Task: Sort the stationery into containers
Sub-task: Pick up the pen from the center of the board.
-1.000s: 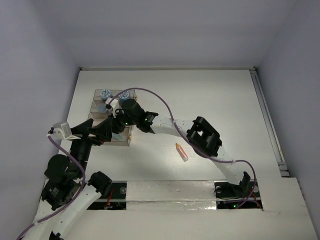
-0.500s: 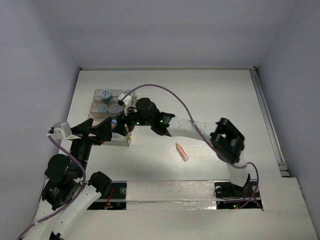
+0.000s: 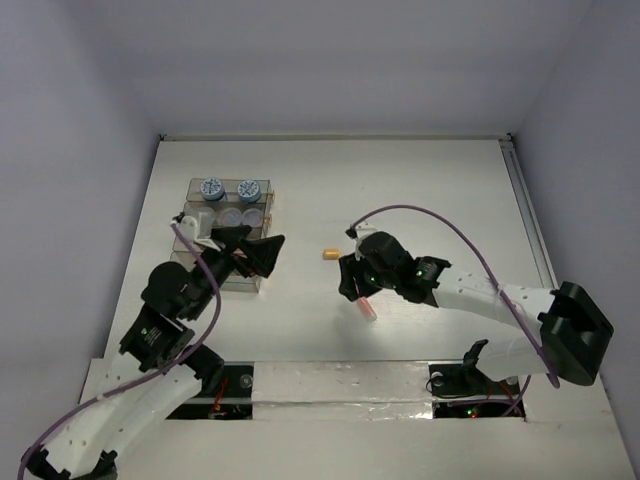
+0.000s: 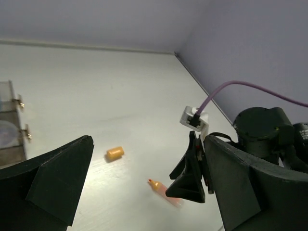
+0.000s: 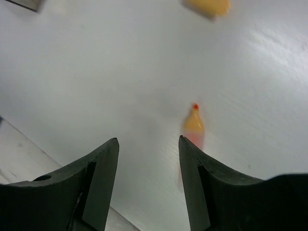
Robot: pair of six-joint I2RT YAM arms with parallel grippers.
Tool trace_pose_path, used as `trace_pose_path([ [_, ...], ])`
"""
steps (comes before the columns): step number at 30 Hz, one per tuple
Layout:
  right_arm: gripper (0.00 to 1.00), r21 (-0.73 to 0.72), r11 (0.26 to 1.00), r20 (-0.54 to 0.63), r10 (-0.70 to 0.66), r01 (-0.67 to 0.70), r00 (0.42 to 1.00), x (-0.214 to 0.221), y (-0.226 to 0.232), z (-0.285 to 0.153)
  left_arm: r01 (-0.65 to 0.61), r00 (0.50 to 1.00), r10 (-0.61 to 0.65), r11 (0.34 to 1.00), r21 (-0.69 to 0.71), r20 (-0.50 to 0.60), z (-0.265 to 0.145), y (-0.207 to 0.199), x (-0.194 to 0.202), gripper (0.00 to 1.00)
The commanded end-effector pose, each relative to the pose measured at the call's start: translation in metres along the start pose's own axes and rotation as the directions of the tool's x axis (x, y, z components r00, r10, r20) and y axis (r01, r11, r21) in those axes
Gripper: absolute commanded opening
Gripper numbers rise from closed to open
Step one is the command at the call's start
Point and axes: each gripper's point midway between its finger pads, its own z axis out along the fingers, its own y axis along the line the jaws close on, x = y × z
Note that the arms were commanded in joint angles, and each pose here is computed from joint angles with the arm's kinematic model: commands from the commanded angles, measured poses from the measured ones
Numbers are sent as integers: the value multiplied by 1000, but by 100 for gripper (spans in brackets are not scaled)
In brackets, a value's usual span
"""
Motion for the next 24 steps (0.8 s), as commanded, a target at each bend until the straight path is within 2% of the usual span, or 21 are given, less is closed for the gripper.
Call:
trace_pose_path([
  [1,59,175,983,-123,82,-60,989,40,-32,-19,65,998,-61,983,170,-26,12,-31,9,99],
  [6,61,233,972,-228,92,-37,969,64,-48,-9,169,981,-142,959,228,-132,24,-36,49,99],
  [12,61,228,973,-284,81,-14,955,72,-56,20,197,960,-147,960,199,-238,26,-25,92,99],
  [15,56,233,972,-286,79,-11,955,70,-59,31,202,950,-147,962,182,-276,23,-19,110,99],
  [16,53,241,970,-295,89,-16,951,72,-63,34,204,948,-150,963,174,-281,22,-16,114,99],
  [17,40,235,972,-295,86,-15,952,70,-61,36,210,942,-154,963,168,-297,19,-14,123,99],
  [20,15,248,969,-311,87,-7,946,72,-63,41,217,937,-166,967,136,-308,16,-6,136,99],
  [24,9,277,961,-233,88,-21,968,50,-65,40,217,936,-172,969,120,-307,15,-1,144,99],
])
